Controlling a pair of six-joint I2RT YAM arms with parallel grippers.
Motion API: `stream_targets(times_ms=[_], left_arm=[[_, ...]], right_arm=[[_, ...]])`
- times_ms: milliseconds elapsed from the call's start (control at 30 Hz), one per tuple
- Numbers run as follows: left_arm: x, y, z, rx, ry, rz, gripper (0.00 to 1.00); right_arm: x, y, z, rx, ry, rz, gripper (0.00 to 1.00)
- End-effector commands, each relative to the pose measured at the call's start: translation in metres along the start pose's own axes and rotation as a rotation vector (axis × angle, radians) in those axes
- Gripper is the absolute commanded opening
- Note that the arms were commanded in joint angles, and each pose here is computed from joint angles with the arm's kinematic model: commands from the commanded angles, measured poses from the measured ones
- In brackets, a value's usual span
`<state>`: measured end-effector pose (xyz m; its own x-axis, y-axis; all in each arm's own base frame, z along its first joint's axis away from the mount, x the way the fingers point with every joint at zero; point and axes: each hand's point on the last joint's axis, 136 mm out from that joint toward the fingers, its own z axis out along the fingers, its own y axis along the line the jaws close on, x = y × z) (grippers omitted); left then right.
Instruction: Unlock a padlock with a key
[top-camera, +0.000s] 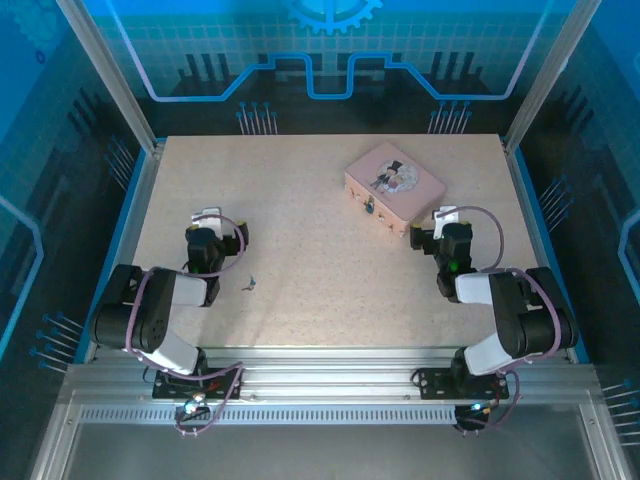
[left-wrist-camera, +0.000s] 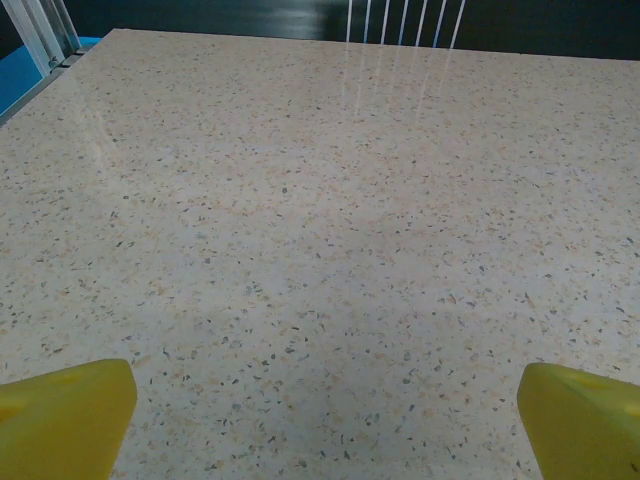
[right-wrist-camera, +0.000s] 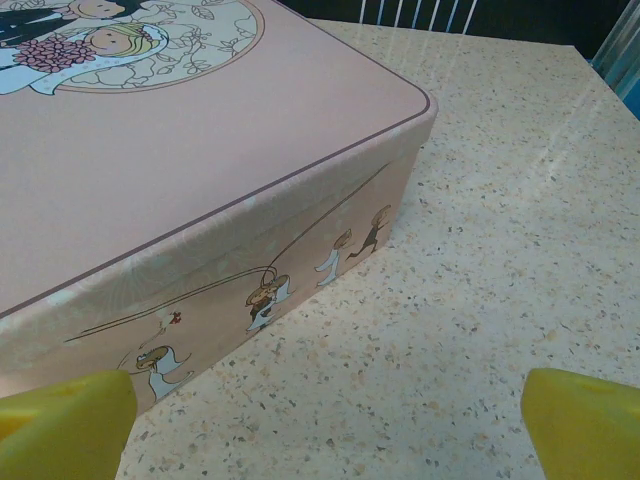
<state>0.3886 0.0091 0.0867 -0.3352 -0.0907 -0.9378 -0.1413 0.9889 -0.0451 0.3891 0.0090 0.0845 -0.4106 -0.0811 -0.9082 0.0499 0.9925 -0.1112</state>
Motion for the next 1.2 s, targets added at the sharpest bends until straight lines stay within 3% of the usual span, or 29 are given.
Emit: stream_targets(times_ms=[0,1000,1167], left_arm=[[-0.013,-0.004,0.003,0.019,-0.037,0.014,0.99],[-0.013,-0.004,0.003,0.022,-0.037,0.011,0.99],[-0.037,0.002,-0.005,-0.028,-0.025,0.007,0.99]], right_arm=[[-0.013,-0.004,0.000,0.022,-0.043,0.024,1.00],[-0.015,-0.007,-0.002,0.035,-0.042,0.031,1.00],[-0.018,-0.004,-0.010,-0.001,-0.078,0.028,1.00]])
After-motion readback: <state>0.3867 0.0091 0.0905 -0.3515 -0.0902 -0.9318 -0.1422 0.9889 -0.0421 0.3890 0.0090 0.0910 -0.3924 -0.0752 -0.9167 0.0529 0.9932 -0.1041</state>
